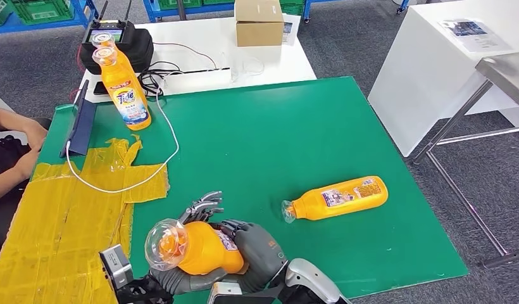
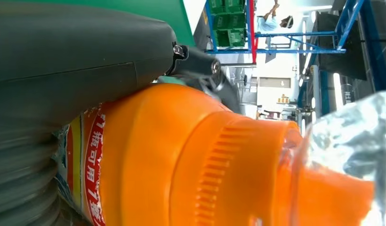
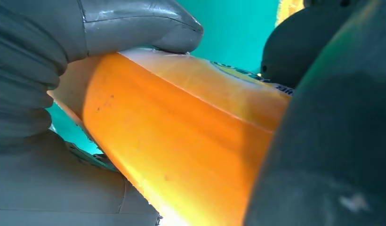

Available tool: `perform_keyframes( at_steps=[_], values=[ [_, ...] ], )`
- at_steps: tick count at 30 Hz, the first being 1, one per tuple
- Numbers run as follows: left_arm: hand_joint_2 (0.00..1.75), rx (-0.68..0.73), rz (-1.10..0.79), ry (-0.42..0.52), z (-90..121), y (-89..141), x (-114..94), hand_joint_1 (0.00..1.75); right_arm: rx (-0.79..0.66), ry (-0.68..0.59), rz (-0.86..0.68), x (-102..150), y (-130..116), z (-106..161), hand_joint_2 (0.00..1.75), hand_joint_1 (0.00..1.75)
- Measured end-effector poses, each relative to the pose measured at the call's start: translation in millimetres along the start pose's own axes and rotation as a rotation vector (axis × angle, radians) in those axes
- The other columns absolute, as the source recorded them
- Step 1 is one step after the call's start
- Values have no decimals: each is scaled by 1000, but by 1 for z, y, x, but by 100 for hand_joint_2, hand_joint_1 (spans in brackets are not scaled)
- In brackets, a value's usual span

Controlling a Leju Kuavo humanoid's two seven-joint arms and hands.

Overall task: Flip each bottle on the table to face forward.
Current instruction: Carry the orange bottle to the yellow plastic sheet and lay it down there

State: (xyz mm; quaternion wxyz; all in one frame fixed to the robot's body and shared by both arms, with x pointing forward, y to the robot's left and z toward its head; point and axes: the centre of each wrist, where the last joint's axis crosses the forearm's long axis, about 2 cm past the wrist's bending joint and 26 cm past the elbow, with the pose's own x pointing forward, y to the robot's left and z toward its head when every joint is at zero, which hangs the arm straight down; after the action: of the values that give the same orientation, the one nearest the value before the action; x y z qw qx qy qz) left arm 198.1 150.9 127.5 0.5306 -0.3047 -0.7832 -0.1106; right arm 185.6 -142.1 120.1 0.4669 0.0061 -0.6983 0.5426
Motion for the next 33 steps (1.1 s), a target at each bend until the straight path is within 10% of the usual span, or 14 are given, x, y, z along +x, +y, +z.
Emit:
perform_keyframes(
  at_steps=[23,24,28,33],
  values=[
    [175,19,-15,-19,-11,9,2,175,-109,78,30,1,1,0,175,175],
    [175,19,-15,-19,-11,9,3,175,-111,79,30,1,1,0,175,164],
    [175,44,-73,-19,-16,13,5,175,-165,115,55,2,1,1,175,0],
    [175,222,-457,-29,-35,51,23,175,-325,191,138,-9,-17,11,175,0]
  ],
)
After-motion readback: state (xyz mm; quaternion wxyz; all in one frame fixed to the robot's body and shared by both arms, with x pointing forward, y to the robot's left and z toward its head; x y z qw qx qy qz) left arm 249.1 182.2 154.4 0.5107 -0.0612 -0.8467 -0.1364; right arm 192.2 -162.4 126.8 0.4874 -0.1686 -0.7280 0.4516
